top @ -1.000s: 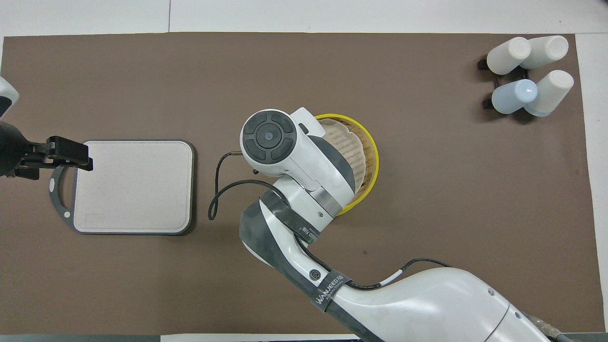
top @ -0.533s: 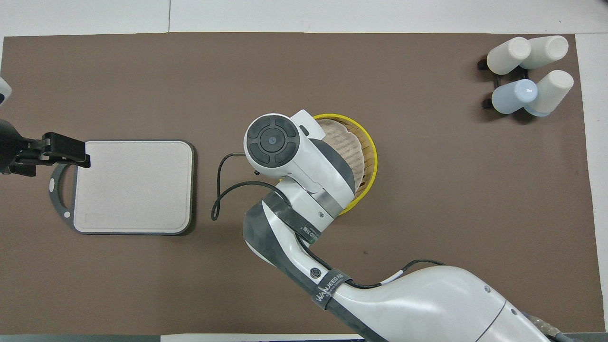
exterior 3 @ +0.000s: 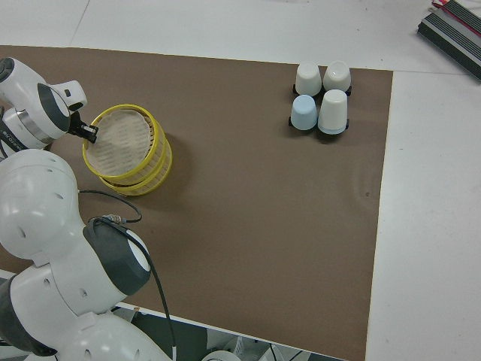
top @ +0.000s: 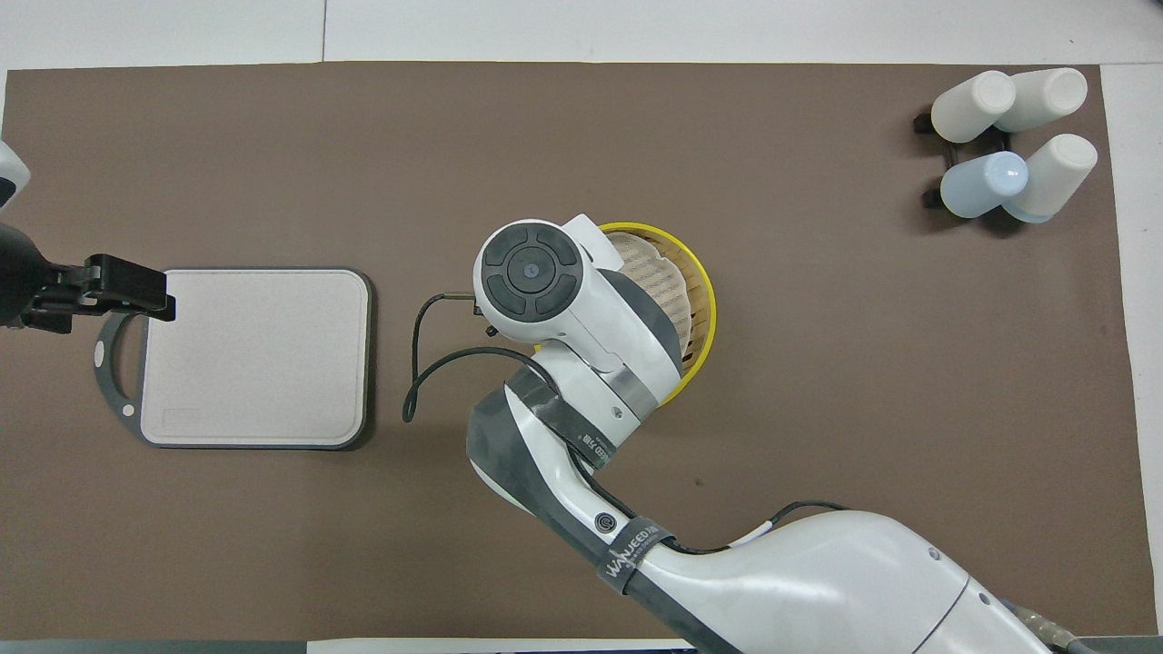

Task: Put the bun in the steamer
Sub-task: 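Lower the lid onto the steamer with the right gripper and release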

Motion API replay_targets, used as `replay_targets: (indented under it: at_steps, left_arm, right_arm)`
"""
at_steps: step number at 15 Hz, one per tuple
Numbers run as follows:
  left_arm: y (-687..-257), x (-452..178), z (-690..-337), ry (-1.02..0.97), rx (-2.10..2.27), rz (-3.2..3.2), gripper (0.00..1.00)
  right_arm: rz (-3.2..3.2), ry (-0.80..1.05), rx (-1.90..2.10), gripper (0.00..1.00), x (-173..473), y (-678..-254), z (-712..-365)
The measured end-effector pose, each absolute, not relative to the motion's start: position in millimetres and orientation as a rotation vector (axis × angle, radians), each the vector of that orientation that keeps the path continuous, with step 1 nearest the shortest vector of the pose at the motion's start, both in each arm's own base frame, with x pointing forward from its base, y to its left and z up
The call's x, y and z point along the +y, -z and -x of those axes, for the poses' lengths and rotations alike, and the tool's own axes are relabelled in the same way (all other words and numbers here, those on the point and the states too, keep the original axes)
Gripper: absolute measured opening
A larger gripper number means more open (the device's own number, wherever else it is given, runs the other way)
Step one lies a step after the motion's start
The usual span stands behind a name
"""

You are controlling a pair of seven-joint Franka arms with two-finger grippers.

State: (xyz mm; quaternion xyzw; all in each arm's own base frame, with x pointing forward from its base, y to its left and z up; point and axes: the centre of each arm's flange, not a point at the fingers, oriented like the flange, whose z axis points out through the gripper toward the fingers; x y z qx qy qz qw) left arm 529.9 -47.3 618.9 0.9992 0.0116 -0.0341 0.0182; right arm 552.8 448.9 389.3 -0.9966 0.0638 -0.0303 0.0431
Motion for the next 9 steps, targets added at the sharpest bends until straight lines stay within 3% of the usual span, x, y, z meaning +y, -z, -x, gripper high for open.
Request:
replay_targets:
  at_steps: [9]
  left_arm:
    - [-616.2,-48.7,-531.9,0.113,0.030,-3.104,1.00]
  right_arm:
    - [3.037,0.093,0.227,0.09,444.6,-385.4,-555.7]
